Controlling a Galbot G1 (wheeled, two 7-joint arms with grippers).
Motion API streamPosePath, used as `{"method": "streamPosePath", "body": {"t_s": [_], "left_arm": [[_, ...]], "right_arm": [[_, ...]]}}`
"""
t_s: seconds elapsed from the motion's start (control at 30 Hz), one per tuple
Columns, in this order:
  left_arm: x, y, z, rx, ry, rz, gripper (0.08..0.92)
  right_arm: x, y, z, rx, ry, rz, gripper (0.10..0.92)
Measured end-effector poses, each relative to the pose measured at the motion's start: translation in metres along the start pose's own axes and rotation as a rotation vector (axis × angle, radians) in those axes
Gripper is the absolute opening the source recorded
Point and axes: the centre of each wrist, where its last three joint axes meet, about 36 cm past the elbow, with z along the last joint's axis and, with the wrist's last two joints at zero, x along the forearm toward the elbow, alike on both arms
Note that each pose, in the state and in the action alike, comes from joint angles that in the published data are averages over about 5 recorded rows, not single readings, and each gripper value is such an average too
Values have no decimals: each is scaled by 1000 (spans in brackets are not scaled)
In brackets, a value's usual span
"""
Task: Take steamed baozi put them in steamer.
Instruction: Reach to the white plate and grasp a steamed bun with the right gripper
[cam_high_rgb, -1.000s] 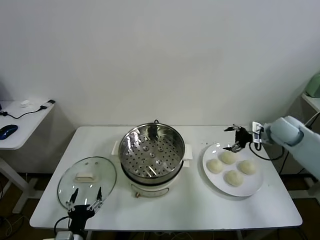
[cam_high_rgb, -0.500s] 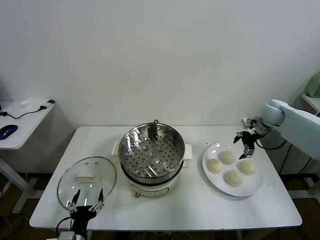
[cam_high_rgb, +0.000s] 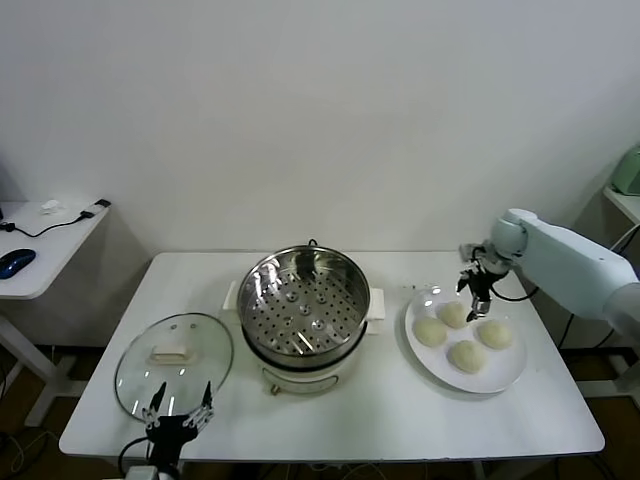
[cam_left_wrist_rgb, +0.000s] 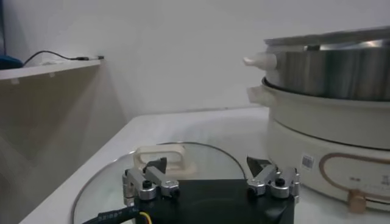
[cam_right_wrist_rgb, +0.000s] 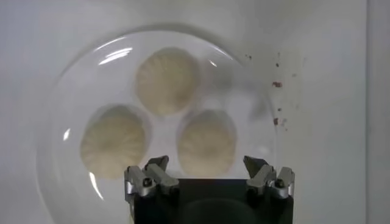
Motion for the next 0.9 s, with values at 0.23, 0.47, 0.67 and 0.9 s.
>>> {"method": "streamPosePath", "body": {"t_s": [0.23, 0.47, 0.67, 0.9], "left_arm": [[2, -5, 3, -5, 9, 9, 823], [6, -9, 6, -9, 15, 15, 823], [10, -11, 8, -14, 21, 17, 823], [15, -16, 8, -18, 26, 27, 823]], "right_arm": [[-13, -1, 3, -27, 8, -7, 823], [-22, -3, 0, -41, 1, 2, 810], [-23, -3, 2, -49, 4, -6, 717], [-15, -4, 3, -49, -2, 0, 662]]}}
